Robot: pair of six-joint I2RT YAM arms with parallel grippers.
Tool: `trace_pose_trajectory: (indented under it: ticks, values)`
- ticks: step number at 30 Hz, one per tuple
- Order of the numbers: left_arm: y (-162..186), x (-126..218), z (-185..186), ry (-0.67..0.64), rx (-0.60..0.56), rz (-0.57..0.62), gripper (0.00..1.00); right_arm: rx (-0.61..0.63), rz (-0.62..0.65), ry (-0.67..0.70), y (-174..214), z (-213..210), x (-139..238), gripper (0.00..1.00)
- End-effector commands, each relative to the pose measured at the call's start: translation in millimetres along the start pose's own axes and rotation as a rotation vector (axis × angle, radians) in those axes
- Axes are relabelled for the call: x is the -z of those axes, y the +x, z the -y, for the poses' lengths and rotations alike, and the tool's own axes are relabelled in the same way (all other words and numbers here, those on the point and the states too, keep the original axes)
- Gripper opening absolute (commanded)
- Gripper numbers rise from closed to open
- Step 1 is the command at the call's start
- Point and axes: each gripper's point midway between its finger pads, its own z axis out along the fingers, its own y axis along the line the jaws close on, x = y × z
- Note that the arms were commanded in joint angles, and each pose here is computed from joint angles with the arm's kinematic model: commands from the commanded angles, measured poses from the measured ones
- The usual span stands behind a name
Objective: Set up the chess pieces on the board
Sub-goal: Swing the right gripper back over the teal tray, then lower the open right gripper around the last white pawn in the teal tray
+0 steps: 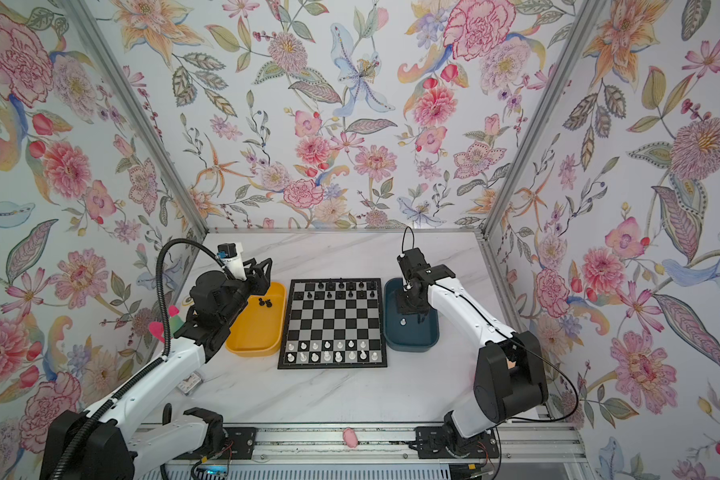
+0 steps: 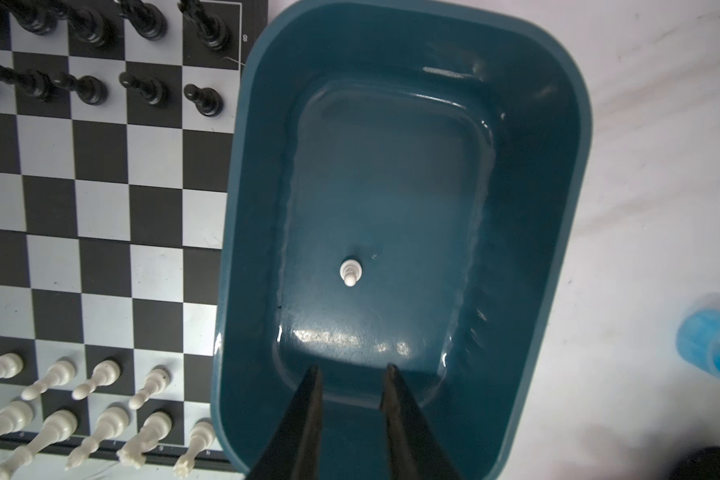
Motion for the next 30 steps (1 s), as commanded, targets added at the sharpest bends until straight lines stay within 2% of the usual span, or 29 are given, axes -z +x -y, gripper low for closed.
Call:
trace_pose_trajectory:
  ticks: [1,12,30]
  values:
    - [0,-3,-5,-0.014,0.01,-0.006,0.54,0.012,-0.029,-0.024,5,-2,-16,0.28]
    - [1,-5,-5,-0.015,0.01,-0.017,0.54,-0.008,-0.08,-0.052,13,-4,-52,0.27]
    - [3,-9,-4,-0.013,0.012,-0.026,0.54,-0.03,-0.124,-0.069,20,-1,-77,0.25]
